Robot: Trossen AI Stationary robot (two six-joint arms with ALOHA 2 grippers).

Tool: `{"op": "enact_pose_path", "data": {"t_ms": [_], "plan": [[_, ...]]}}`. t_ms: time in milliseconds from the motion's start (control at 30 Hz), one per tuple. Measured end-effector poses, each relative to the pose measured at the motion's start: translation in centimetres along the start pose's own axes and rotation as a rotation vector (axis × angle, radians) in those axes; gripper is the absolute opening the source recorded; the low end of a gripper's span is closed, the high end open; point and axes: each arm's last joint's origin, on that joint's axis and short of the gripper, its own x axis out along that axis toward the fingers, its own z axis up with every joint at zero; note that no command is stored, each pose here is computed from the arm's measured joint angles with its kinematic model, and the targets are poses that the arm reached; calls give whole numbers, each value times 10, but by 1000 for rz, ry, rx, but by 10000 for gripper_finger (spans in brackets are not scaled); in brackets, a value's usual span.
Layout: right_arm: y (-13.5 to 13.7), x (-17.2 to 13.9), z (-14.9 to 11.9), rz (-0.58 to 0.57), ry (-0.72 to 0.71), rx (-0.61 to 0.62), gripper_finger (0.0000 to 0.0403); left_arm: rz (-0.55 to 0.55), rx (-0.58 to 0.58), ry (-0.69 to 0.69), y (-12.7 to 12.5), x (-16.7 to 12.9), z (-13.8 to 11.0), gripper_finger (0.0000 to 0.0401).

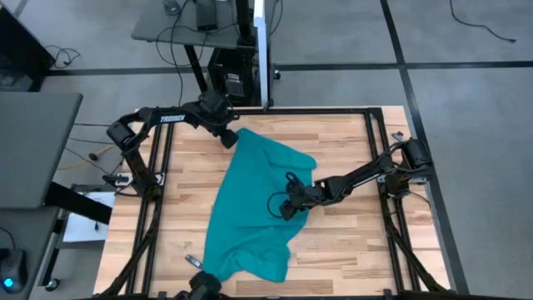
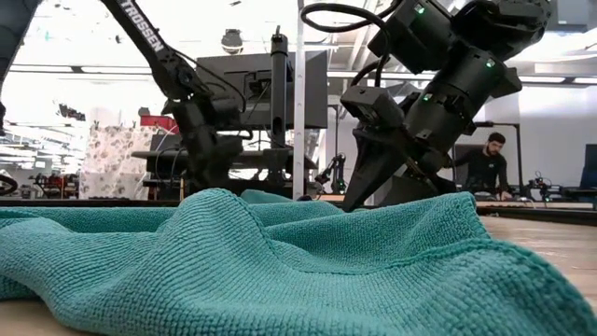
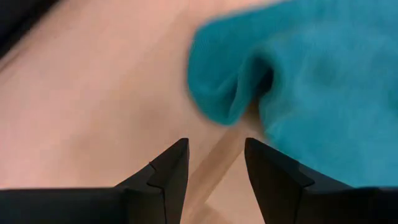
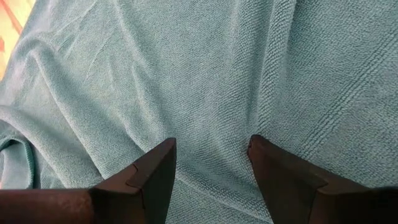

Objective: Roll towel
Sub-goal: Prepare the towel

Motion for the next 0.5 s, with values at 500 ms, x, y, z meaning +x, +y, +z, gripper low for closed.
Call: {"op": "enact_pose_path", "data": {"t_ms": [500], "plan": [[0,0,1,1,-3,15,200,127,426,-143,-15,18,11,140]]}}
